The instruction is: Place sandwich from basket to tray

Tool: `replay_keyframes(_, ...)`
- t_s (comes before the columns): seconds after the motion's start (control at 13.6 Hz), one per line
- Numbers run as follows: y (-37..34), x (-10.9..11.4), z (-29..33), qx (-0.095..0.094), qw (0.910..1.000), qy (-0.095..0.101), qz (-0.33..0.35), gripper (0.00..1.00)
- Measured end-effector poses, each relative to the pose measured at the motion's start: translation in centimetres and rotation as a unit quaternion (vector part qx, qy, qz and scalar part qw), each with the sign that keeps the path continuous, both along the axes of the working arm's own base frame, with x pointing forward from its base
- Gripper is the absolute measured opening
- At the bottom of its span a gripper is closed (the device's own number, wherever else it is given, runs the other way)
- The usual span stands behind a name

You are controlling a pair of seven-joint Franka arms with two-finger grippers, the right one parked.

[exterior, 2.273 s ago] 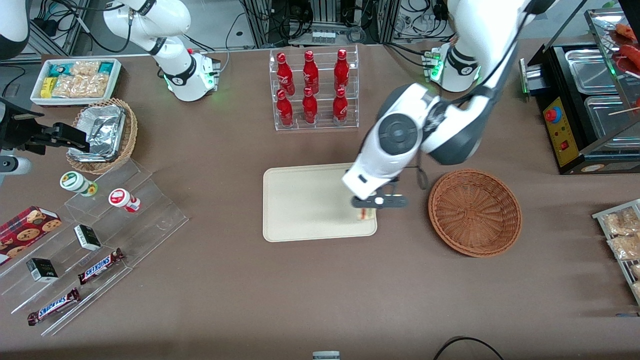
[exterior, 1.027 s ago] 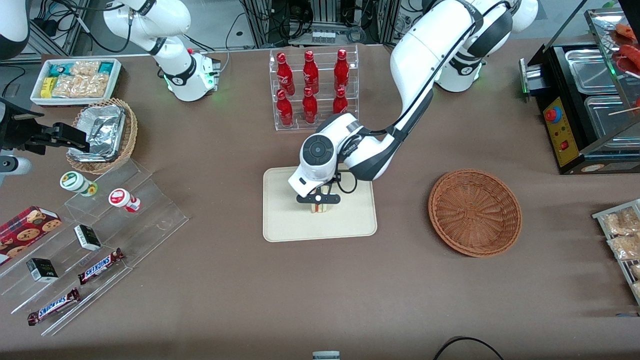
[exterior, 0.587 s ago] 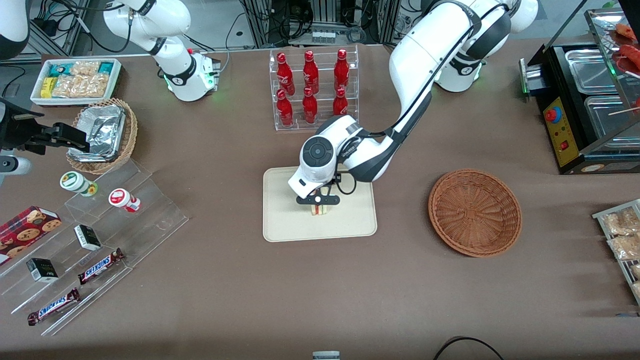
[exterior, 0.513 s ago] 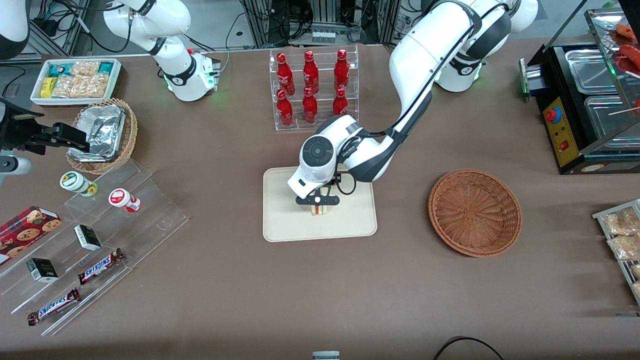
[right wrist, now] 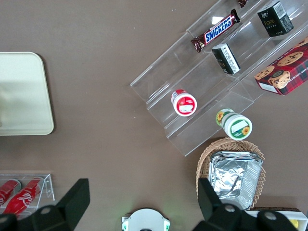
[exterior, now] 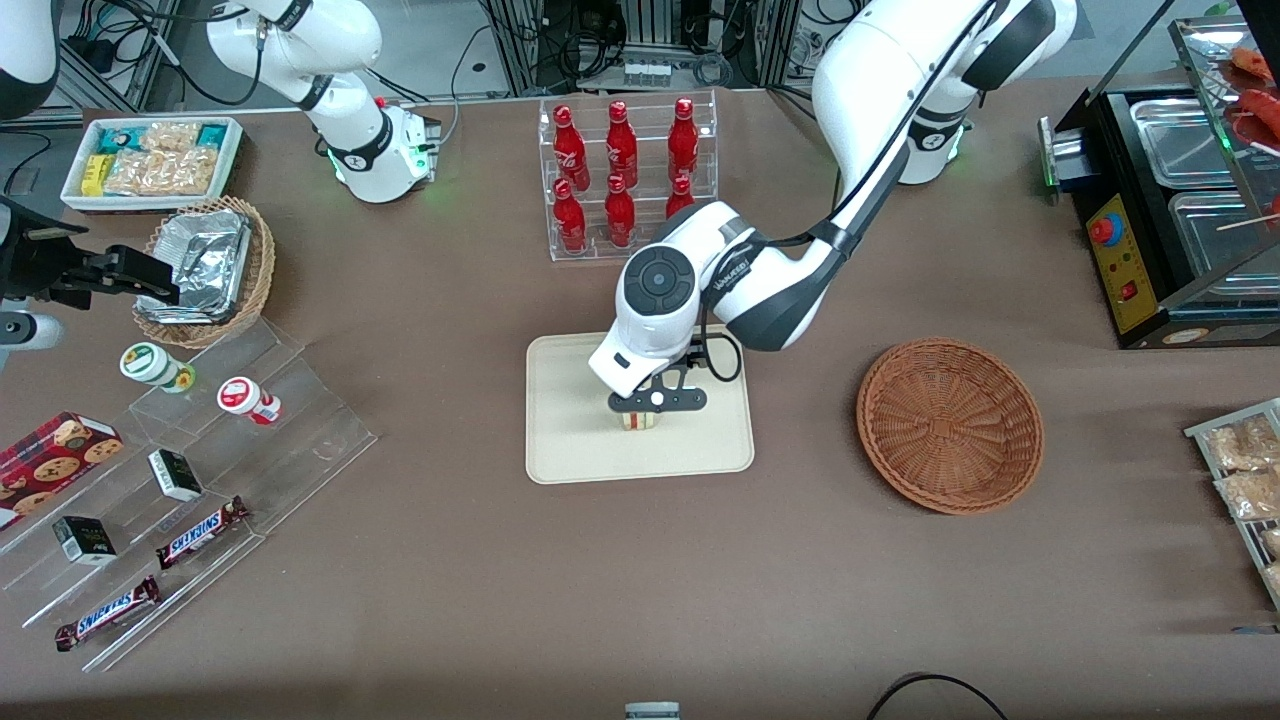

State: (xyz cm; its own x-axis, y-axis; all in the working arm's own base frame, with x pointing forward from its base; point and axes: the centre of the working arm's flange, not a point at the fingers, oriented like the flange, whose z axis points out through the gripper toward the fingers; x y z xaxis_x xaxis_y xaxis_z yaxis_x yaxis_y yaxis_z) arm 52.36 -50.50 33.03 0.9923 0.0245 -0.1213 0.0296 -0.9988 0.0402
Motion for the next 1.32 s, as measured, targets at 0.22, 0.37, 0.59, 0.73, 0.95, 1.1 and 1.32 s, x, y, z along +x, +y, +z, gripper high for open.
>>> replay_keyframes(0.22,0.2,-0.3,0.8,0.008,0.9999,0.005,-0.002,1.00)
replay_keyframes(0.37,1.0,0.3,3.7,0.005,0.9999,-0.014,0.006,1.00)
replay_keyframes(0.59,4.8,1.8,10.0,0.015,0.9984,-0.043,0.033,1.00)
replay_keyframes(0.73,8.4,2.8,13.5,0.029,0.9968,-0.047,0.058,1.00)
replay_keyframes(0.95,15.3,4.8,17.6,0.038,0.9938,-0.051,0.091,1.00)
replay_keyframes(1.1,21.0,6.1,19.8,0.039,0.9926,-0.058,0.099,1.00)
replay_keyframes(1.32,28.7,6.2,22.2,0.052,0.9942,-0.043,0.084,1.00)
